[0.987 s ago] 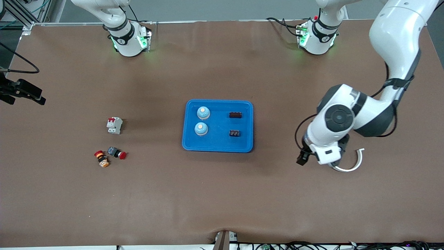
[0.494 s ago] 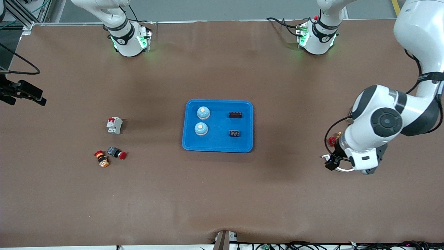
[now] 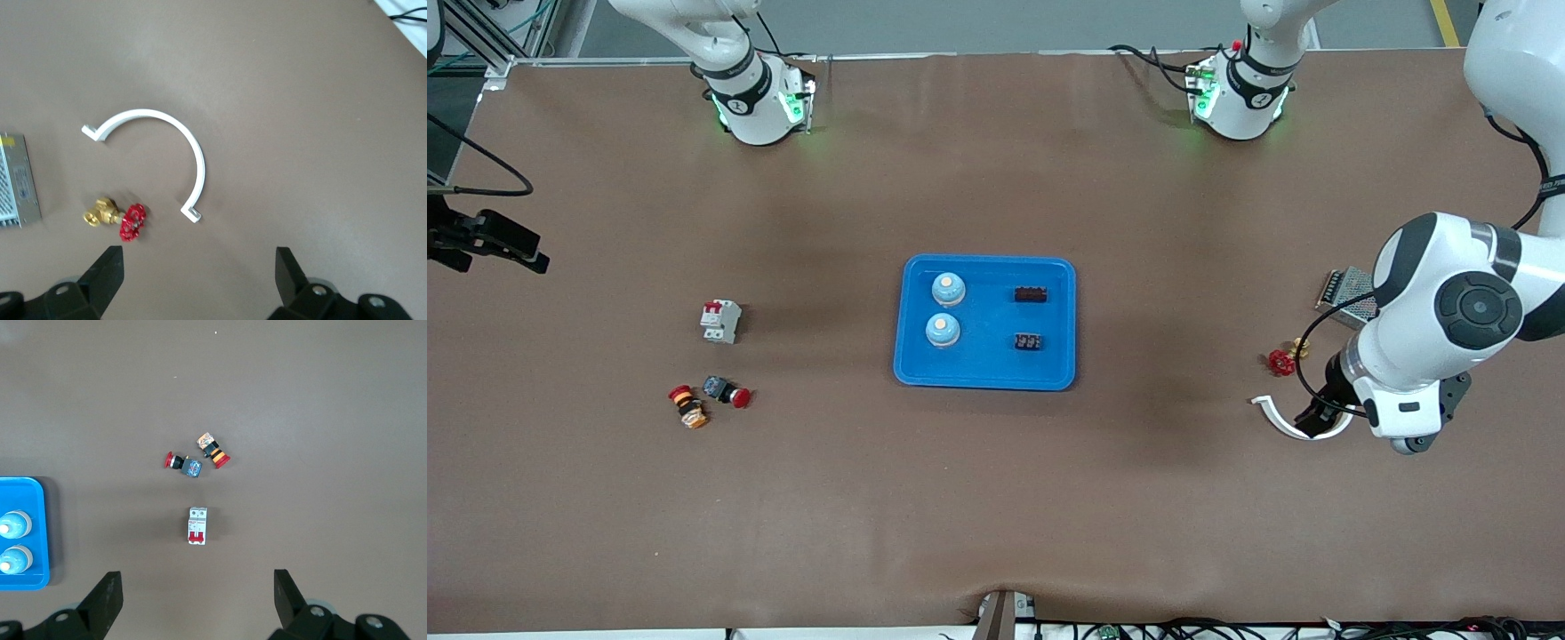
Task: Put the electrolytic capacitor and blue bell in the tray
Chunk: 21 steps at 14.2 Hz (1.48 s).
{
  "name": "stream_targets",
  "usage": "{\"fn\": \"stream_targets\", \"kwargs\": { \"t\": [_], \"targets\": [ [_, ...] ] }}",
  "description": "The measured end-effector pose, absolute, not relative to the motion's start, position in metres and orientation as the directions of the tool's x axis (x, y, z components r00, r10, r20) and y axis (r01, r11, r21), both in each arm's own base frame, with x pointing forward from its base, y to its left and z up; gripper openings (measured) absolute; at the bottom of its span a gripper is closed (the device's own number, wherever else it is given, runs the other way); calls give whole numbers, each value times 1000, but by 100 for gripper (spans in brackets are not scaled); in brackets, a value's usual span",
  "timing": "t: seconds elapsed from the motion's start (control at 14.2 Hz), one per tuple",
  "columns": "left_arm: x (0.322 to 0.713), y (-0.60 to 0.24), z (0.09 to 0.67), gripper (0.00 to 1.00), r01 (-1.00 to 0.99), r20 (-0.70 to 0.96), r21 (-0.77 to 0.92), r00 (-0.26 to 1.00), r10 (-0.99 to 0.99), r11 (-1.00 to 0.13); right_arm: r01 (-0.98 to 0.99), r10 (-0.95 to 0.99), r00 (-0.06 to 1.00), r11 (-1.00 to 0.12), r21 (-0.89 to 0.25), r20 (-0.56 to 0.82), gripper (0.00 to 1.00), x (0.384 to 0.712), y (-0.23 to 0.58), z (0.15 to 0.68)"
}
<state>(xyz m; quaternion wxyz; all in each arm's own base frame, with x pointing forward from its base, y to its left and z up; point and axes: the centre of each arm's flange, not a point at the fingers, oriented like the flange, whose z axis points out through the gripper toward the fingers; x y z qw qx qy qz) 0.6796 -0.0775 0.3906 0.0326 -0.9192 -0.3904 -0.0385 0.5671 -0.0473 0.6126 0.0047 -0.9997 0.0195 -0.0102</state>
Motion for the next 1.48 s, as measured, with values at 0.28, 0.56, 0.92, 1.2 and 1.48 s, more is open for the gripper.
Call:
{"fn": "stream_targets", "kwargs": {
  "t": [0.28, 0.56, 0.92, 1.2, 1.48],
  "targets": [
    [674, -64, 414, 100, 670, 62, -34, 742, 667, -742, -39, -39, 999, -999, -10, 20, 100, 567, -47, 613],
    [660, -30, 467, 100, 621, 30, -13, 784, 621, -784, -39, -39, 999, -999, -10, 20, 100, 567, -48, 612],
    [634, -3, 521, 100, 560, -5, 21, 828, 561, -828, -40, -40, 999, -999, -10, 20, 100, 567, -48, 612],
    [624, -9, 536, 100, 454, -6, -1, 891, 454, -891, -40, -40, 999, -999, -10, 20, 100, 567, -48, 612],
    [610, -34, 562, 100, 393, -2, 20, 919, 393, -919, -40, -40, 999, -999, -10, 20, 100, 567, -48, 612]
  ]
}}
